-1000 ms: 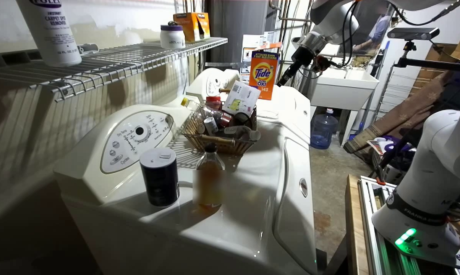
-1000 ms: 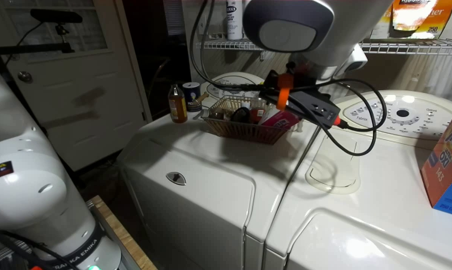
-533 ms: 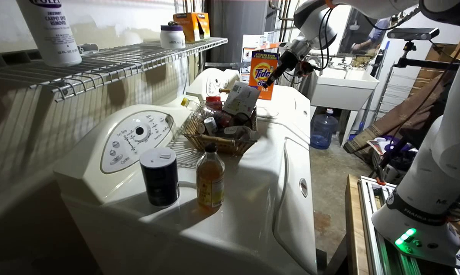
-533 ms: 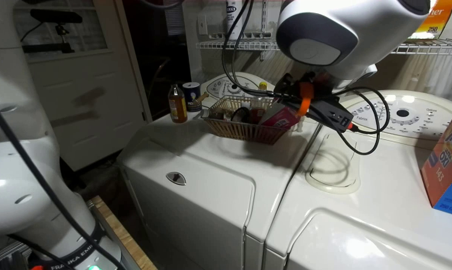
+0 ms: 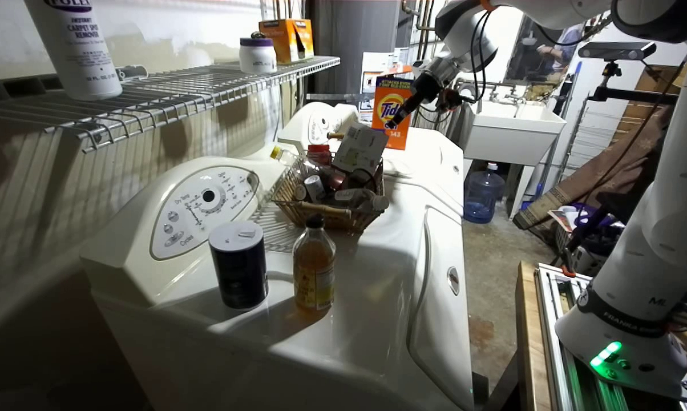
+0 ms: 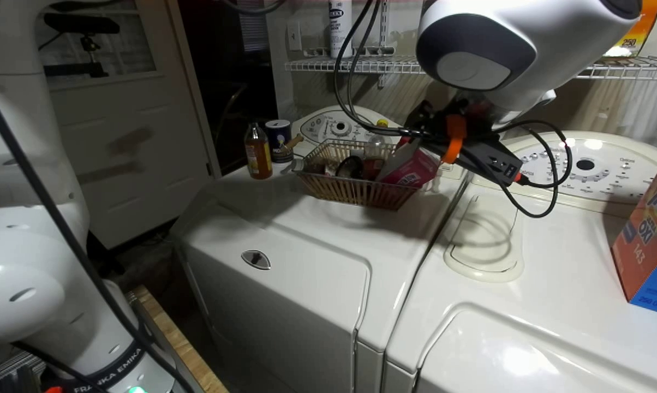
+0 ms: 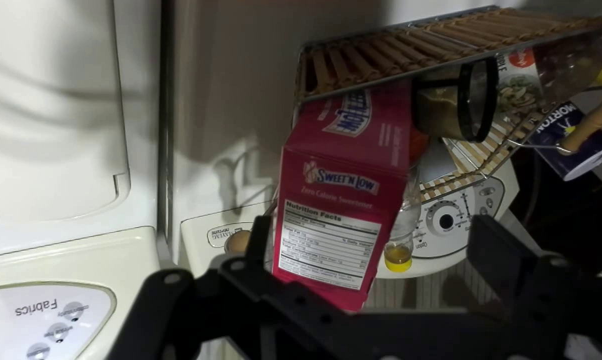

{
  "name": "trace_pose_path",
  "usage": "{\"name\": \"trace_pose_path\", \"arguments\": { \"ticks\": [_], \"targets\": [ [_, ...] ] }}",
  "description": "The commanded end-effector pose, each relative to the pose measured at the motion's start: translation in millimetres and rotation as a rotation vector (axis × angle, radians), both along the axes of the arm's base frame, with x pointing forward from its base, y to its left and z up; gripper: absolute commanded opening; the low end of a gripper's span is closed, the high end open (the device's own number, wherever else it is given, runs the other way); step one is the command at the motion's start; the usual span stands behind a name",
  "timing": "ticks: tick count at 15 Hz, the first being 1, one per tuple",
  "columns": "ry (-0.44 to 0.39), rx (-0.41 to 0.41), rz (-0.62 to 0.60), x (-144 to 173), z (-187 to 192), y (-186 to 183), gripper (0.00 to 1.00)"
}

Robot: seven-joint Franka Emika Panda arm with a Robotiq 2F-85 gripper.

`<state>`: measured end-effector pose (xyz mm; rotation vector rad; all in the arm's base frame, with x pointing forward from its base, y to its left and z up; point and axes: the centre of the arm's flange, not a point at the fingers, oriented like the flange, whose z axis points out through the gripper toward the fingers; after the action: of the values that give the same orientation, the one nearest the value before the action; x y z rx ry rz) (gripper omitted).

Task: Remove the box from the basket

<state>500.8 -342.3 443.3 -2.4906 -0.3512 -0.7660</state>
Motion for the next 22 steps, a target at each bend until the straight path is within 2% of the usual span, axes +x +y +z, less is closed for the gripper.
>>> {"name": "trace_pose_path", "arguments": {
  "ticks": [1,13,17,22],
  "targets": [
    [0.000,0.000,0.000,0.0,0.0,0.0,1.00],
    [0.100,0.110,0.093,27.6,-34.9,-7.1,1.00],
    [0.112,0.110,0.097,32.3,-45.8,-11.2,1.00],
    [0.119,0.158,0.159,42.0,-51.8,-4.1,1.00]
  ]
}}
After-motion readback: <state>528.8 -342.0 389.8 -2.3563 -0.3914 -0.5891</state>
